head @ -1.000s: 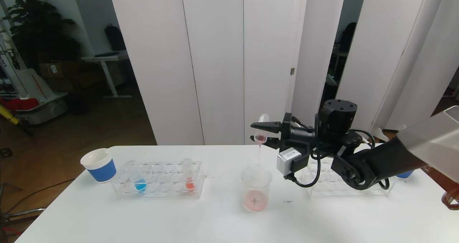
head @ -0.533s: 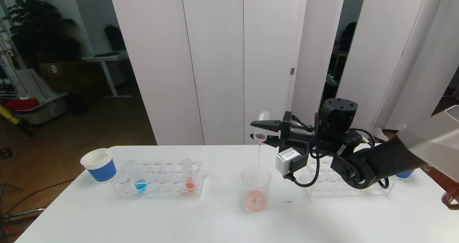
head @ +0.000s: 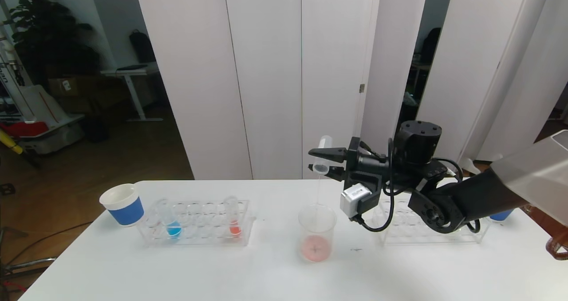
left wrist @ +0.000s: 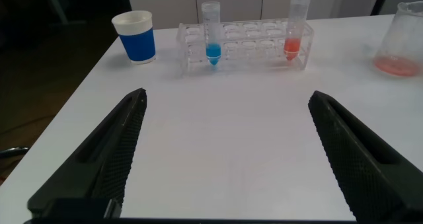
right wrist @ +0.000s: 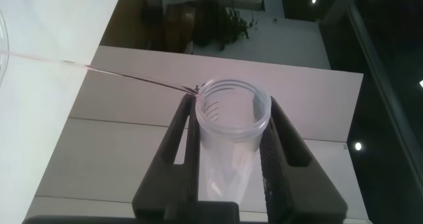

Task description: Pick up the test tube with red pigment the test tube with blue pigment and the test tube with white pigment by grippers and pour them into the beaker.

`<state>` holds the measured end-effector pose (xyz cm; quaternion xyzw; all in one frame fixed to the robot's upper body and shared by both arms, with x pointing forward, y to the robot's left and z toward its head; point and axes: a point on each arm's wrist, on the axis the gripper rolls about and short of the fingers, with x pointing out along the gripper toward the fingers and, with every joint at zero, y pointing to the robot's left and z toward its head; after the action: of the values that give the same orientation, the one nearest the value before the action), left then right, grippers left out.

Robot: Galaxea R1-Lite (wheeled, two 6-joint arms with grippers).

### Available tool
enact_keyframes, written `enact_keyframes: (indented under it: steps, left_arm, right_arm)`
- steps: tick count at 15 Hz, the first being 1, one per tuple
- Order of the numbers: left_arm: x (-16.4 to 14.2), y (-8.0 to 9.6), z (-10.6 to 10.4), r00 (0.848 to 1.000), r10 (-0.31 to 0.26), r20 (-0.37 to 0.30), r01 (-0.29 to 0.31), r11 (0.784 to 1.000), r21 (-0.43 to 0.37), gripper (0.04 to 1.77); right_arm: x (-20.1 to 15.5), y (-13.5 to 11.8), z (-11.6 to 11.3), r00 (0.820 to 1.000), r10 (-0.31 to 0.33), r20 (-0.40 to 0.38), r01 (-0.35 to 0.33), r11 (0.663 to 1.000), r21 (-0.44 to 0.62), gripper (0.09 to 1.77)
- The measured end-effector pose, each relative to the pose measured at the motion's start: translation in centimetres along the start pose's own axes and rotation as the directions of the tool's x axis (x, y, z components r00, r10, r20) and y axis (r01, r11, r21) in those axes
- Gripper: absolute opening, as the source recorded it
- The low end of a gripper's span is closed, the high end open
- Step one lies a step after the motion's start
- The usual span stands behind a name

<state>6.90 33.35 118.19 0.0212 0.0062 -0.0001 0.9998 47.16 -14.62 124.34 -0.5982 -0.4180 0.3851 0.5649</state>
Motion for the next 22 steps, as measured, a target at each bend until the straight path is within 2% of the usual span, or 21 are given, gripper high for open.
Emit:
enact_keyframes:
  steps: [13, 18, 22]
  left_arm:
    - [0.0, 0.0, 0.0, 1.0, 0.0, 0.0, 0.0, 1.0, 0.0, 1.75]
    - [0.0, 0.0, 0.0, 1.0, 0.0, 0.0, 0.0, 1.0, 0.0, 1.75]
    - [0.0, 0.0, 0.0, 1.0, 0.001, 0.0, -0.001, 1.0, 0.0, 1.75]
  right_arm:
    - [0.2, -0.1, 0.1, 1.0, -0.005, -0.003, 0.005, 1.0, -0.027, 0.6]
    - [0.4, -0.2, 0.6, 1.0, -0.001, -0.026, 0.001, 1.0, -0.001, 0.6]
    - [0.4, -1.4, 1.4, 0.999, -0.014, -0.029, 0.015, 0.999, 0.029, 0.6]
